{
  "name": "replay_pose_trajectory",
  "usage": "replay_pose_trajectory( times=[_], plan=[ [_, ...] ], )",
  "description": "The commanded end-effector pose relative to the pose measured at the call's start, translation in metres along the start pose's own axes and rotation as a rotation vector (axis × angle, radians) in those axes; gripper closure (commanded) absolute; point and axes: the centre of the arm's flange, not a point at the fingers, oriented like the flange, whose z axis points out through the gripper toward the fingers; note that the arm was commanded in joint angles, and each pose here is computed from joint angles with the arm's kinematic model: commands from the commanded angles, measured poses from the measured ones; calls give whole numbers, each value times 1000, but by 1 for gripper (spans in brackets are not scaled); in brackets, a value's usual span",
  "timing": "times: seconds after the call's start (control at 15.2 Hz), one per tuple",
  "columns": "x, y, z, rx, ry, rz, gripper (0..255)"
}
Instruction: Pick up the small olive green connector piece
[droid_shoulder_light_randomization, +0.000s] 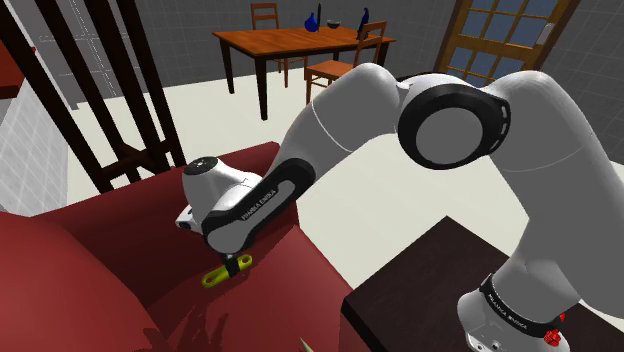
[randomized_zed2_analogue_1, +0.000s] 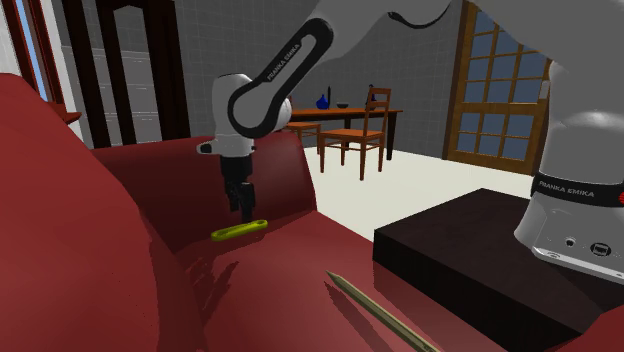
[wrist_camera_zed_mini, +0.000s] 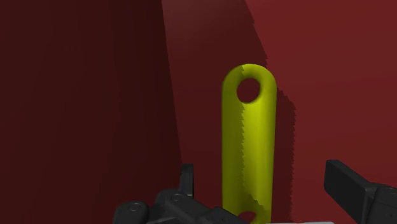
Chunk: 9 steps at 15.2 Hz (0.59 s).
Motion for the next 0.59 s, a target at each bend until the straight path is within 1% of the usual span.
replay_pose_trajectory(
  times=[0.0,0.26,0.4,0.46,0.53],
  plan=[
    [2,0,11,-1,0,-5,0],
    [2,0,35,-1,0,-5,0],
    [2,0,35,-1,0,-5,0],
    [2,0,36,-1,0,-5,255],
    [2,0,36,-1,0,-5,255]
  ],
)
